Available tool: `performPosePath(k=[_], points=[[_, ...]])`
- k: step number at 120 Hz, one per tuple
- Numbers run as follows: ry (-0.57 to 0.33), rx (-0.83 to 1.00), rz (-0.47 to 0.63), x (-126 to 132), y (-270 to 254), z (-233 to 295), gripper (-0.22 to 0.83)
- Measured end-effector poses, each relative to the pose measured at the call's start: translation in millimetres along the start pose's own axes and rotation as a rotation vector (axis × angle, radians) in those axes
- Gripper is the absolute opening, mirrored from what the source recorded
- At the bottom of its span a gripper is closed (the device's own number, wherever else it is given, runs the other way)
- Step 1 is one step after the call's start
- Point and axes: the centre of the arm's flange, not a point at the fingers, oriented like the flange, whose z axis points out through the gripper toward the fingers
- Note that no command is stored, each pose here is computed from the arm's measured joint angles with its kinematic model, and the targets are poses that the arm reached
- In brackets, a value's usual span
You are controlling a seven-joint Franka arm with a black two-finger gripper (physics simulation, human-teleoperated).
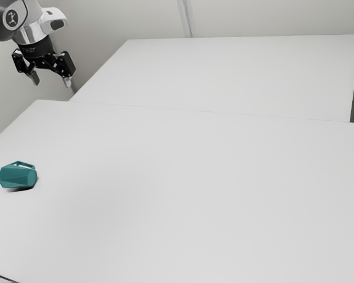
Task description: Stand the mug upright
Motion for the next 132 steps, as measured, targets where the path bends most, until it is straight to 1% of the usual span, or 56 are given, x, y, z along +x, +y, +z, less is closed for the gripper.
performPosePath(k=[36, 49, 59, 66, 88, 104, 116, 132], points=[[0.011, -0.003, 0.014, -3.3, -2.6, -1.5, 0.62], [-0.021, 0.004, -0.019, -0.8, -21.4, 16.3, 0.62], [-0.073, -0.03, -0.093, 2.1, -54.5, 43.4, 0.62], [-0.115, -0.07, -0.164, -3.1, -85.5, 62.9, 0.62], [-0.238, -0.214, -0.404, -41.8, -189.7, 113.4, 0.62], [-0.325, -0.304, -0.535, -66.7, -258.8, 165.5, 0.62], [-0.364, -0.364, -0.589, -76.0, -304.5, 210.8, 0.62], [-0.368, -0.441, -0.577, -67.0, -339.2, 269.5, 0.62]])
